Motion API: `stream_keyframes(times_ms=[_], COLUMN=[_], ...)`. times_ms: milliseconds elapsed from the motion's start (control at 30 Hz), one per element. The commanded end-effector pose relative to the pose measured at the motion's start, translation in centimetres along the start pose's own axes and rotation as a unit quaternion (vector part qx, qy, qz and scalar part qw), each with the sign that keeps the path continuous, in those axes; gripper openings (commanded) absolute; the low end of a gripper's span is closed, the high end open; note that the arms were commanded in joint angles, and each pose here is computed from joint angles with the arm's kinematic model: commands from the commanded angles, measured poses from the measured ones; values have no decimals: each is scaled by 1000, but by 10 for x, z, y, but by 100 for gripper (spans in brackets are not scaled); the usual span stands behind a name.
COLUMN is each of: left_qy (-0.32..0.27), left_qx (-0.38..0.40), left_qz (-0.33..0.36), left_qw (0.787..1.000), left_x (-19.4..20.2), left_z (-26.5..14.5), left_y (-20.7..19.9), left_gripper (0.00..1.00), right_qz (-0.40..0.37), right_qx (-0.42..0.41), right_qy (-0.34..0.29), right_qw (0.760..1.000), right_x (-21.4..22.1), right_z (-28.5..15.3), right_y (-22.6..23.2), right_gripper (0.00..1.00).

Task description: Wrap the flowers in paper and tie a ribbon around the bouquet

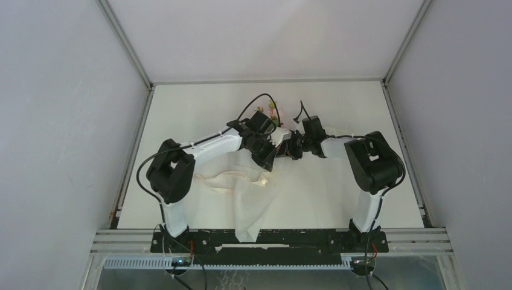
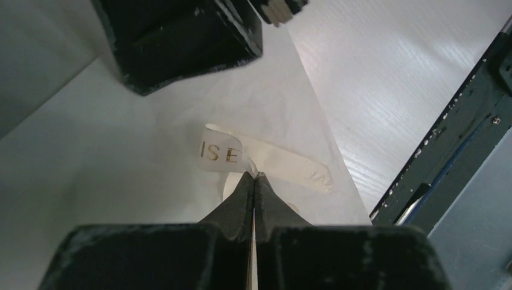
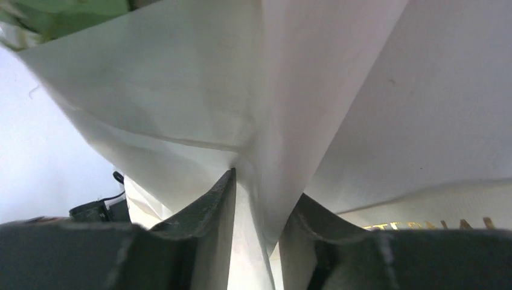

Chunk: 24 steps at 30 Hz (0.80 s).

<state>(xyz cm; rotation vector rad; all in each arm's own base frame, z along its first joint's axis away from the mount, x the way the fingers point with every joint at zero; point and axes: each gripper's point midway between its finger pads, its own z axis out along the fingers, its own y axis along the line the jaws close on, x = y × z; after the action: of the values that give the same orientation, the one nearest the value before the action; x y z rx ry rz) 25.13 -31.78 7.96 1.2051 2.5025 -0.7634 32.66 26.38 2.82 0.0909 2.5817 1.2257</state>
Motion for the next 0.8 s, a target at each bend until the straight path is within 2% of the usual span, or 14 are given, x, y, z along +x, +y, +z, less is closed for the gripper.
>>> stream_keyframes(times_ms=[0,100,233,300,367,533,667,767], left_qy=[1,13,21,23,24,21,16,13], left_qx=[25,31,41,42,44,43,40,40], left_qz=[-6,-10,-15,-17,-17,-16,-14,-14], left_qw=[1000,999,999,999,999,999,999,999], left_x=[6,18,29,31,32,30,27,25], left_z=[25,34,42,44,45,43,40,39], left_y=[2,4,3,4,4,3,2,2], left_gripper=[0,0,0,0,0,0,0,0], right_qz=[-23,-4,10,12,22,44,37,39], right_qx=[9,99,265,333,375,377,339,333], right_qy=[-80,-135,-207,-221,-217,-187,-168,-157], right_qw=[997,986,942,916,901,906,925,929], right_x=[-39,-60,-76,-79,-81,-97,-112,-118], right_z=[-31,-62,-114,-133,-143,-131,-102,-90], right_y=[26,9,-34,-55,-74,-95,-92,-95], right_gripper=[46,58,65,68,72,74,75,74])
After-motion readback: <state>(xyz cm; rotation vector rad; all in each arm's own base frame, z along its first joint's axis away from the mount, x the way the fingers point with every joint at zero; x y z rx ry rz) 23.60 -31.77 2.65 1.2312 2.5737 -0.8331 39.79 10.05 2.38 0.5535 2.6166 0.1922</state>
